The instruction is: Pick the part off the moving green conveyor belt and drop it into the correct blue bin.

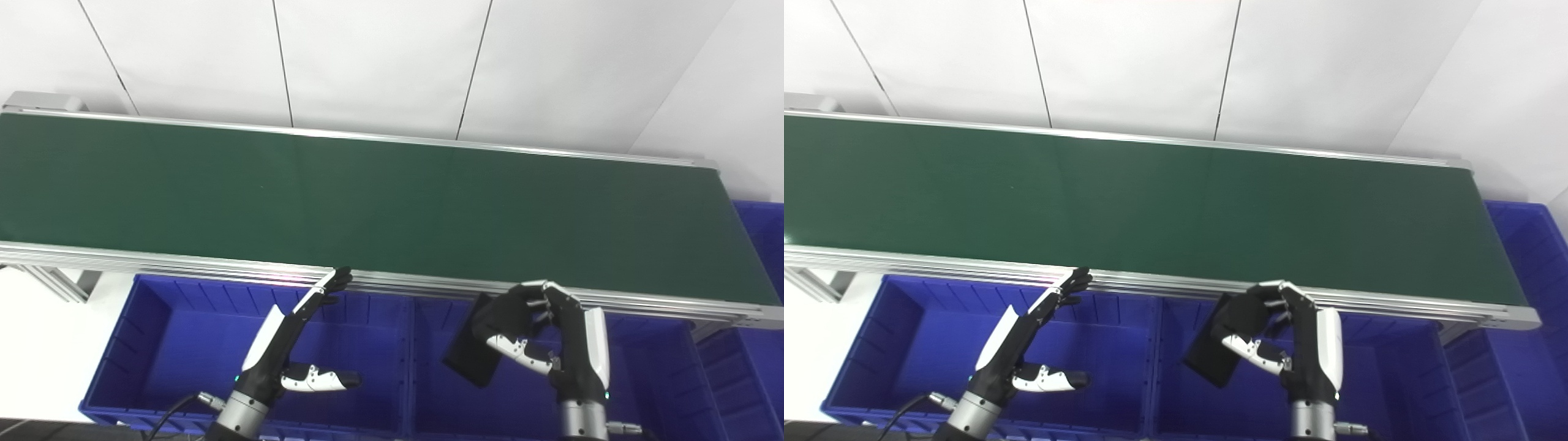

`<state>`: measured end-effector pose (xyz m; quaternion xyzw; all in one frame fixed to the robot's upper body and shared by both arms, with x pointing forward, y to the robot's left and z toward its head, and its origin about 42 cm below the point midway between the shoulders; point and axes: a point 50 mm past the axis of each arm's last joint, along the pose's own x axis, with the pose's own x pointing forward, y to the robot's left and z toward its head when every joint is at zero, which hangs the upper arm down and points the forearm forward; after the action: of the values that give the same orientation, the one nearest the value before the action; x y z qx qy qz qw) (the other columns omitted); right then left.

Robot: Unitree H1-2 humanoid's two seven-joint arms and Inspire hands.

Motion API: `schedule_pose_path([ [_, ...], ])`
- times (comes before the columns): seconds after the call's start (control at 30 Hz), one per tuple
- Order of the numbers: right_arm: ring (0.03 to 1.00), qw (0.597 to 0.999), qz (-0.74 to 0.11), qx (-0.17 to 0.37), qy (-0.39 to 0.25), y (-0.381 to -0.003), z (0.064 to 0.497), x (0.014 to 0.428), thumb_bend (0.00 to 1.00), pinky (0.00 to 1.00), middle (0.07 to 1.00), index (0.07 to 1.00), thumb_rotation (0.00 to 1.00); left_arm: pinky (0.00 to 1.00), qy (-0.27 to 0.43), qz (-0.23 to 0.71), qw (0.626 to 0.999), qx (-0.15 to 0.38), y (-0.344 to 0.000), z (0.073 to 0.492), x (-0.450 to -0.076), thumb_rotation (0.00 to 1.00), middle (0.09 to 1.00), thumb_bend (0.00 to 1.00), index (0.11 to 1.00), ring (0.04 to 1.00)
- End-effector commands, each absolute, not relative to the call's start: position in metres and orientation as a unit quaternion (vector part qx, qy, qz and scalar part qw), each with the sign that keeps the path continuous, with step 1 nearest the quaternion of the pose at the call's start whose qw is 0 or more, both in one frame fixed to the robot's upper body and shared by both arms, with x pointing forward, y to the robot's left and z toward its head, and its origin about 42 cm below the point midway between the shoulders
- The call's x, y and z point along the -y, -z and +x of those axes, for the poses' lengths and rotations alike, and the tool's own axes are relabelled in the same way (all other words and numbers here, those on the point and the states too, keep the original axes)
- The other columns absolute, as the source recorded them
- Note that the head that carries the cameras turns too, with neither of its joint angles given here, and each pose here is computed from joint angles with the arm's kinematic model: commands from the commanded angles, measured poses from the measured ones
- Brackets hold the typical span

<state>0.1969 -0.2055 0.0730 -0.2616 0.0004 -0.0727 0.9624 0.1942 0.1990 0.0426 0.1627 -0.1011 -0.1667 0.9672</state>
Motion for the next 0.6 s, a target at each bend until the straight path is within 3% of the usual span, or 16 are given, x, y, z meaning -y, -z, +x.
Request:
schedule_pose_path([
  [0.0,0.448,0.957,-0.276,0.004,0.087,-0.072,0.201,0.205,0.51,0.24,0.539,0.442,0.00,0.83,0.168,0.140,0.967,0.129,-0.055,0.200,-0.194,0.64,0.912,0.92,0.923,0.889],
  [0.2,0.408,0.960,-0.268,-0.020,0.076,-0.044,0.199,0.205,0.51,0.34,0.541,0.456,0.00,0.85,0.171,0.136,0.968,0.123,-0.056,0.201,-0.197,0.64,0.916,0.93,0.928,0.896],
  [0.3,0.404,0.958,-0.276,-0.037,0.074,-0.036,0.203,0.200,0.51,0.34,0.548,0.469,0.00,0.84,0.171,0.137,0.968,0.122,-0.056,0.201,-0.198,0.64,0.917,0.92,0.930,0.894],
  [0.43,0.438,0.957,-0.281,-0.067,0.042,-0.025,0.207,0.194,0.51,0.46,0.530,0.487,0.00,0.85,0.173,0.130,0.970,0.116,-0.055,0.201,-0.198,0.63,0.919,0.92,0.929,0.898],
  [0.5,0.432,0.955,-0.287,-0.080,0.021,-0.021,0.208,0.190,0.52,0.36,0.511,0.493,0.00,0.85,0.173,0.129,0.970,0.116,-0.055,0.201,-0.197,0.62,0.920,0.91,0.929,0.900],
  [0.53,0.497,0.952,-0.293,-0.084,0.005,-0.018,0.209,0.188,0.56,0.40,0.577,0.551,0.01,0.85,0.174,0.129,0.969,0.116,-0.055,0.201,-0.197,0.63,0.920,0.91,0.929,0.901],
  [0.57,0.663,0.950,-0.301,-0.086,-0.009,-0.015,0.209,0.186,0.66,0.56,0.755,0.698,0.06,0.85,0.175,0.130,0.969,0.116,-0.055,0.201,-0.197,0.63,0.921,0.92,0.930,0.902],
])
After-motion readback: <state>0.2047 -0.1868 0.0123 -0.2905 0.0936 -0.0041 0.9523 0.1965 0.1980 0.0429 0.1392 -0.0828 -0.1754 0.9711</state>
